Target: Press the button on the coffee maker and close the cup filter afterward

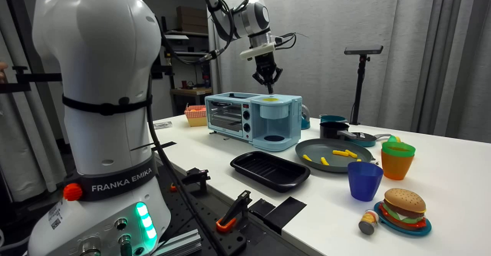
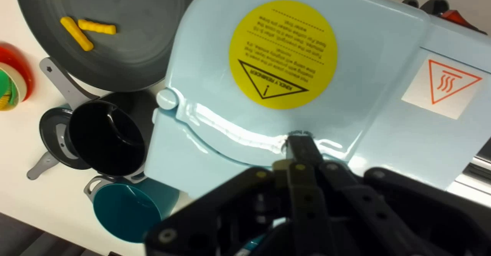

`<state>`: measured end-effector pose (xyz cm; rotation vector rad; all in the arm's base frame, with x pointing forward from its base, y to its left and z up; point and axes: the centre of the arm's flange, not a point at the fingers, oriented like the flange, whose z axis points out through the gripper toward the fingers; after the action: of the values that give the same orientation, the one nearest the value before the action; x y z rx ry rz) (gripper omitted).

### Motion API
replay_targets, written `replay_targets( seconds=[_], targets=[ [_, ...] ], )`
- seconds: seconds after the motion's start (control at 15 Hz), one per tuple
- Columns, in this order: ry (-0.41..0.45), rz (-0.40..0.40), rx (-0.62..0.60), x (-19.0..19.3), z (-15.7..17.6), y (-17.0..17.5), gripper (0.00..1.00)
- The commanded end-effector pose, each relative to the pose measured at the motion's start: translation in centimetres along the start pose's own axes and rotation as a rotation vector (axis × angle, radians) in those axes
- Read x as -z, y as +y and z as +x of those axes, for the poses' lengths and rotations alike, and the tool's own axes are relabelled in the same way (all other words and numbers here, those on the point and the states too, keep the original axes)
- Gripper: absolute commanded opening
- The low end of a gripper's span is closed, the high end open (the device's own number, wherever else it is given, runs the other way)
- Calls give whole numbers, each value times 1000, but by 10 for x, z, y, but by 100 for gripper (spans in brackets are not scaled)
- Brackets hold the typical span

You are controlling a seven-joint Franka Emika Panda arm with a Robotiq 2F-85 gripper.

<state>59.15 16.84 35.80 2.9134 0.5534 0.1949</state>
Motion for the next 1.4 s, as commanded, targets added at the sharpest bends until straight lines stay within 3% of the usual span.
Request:
replay_targets(
  seconds=[0.0, 0.33, 0.67, 1.33],
  targets=[
    [10, -13, -1, -7, 11, -2, 0],
    [-35, 20, 16, -40, 2, -8, 0],
    [-80, 101, 41, -80, -13, -17, 0],
    [-54, 58, -10, -31, -33, 5, 0]
  ],
)
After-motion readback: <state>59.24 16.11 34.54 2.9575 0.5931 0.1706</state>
